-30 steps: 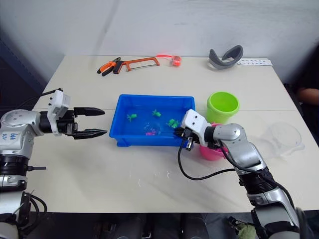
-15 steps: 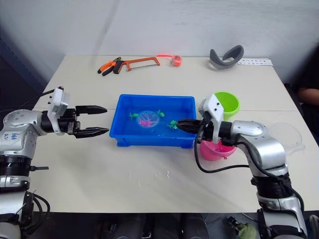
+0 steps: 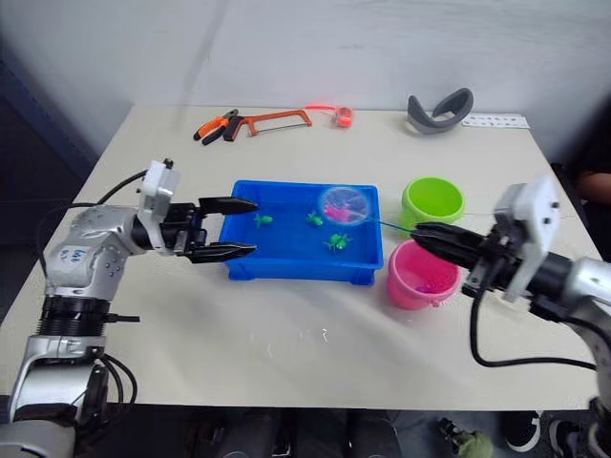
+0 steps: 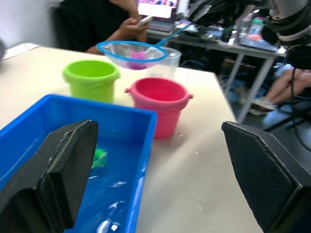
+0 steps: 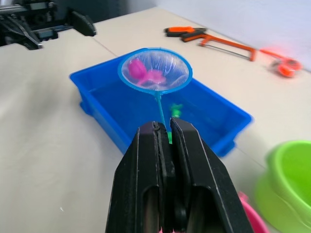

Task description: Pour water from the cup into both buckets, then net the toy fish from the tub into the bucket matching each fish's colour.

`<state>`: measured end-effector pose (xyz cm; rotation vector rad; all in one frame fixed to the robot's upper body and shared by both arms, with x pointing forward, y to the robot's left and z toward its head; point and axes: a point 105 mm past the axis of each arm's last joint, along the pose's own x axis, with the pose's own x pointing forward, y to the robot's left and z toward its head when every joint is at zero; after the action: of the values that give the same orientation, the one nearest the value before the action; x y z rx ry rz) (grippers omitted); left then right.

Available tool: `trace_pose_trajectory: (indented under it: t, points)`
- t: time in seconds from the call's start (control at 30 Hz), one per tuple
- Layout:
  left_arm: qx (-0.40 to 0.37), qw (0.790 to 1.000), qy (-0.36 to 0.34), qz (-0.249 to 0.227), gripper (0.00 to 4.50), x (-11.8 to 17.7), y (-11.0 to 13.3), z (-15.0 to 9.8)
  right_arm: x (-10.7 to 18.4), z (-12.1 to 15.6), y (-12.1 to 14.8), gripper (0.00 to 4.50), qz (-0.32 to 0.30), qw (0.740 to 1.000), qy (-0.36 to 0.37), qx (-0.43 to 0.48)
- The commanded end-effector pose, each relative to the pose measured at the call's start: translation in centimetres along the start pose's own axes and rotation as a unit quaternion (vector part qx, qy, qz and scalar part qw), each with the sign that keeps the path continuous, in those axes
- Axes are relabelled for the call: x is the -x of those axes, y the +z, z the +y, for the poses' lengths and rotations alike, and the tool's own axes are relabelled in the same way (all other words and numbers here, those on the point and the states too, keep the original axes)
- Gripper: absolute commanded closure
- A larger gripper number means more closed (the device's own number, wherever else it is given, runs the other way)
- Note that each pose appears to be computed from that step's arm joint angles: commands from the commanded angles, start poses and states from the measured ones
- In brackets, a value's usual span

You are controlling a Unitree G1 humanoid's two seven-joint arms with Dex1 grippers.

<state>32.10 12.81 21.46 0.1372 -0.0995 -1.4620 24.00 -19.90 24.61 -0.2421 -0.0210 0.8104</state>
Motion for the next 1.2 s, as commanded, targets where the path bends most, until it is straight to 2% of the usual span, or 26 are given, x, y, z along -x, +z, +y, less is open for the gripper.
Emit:
trace_pose_trajectory:
  t: [0.03,0.27,0.5,0.67,0.93,0.97,1.03,1.2]
  points:
    - [-0.015,0.998,-0.048,-0.024,0.06,-2.3,1.2,-0.7,3.4,0.0,0.9,4.50,0.022,0.996,-0.064,0.051]
    - [-0.001,0.995,-0.089,-0.037,0.06,-4.5,0.7,-1.0,7.0,0.4,-2.6,4.50,0.135,0.974,-0.134,0.120]
    - [0.006,0.993,-0.107,-0.040,0.06,-5.1,0.4,-1.1,8.5,0.0,-5.3,4.50,0.180,0.939,-0.190,0.223]
    - [0.006,0.993,-0.107,-0.041,0.06,-5.1,0.1,-1.0,8.5,0.3,-6.4,4.50,0.193,0.918,-0.189,0.292]
    - [0.006,0.994,-0.105,-0.041,0.06,-4.9,-0.2,-1.0,8.8,0.8,-7.4,4.50,0.213,0.865,-0.153,0.427]
    - [0.006,0.994,-0.104,-0.041,0.06,-4.9,-0.2,-1.1,8.9,0.8,-7.2,4.50,0.214,0.845,-0.150,0.466]
    - [0.007,0.994,-0.104,-0.041,0.06,-4.9,-0.4,-1.1,9.0,1.0,-7.3,4.50,0.216,0.820,-0.142,0.510]
    - [0.009,0.994,-0.103,-0.045,0.06,-5.0,-0.5,-1.2,8.5,2.1,-7.4,4.50,0.201,0.768,-0.106,0.599]
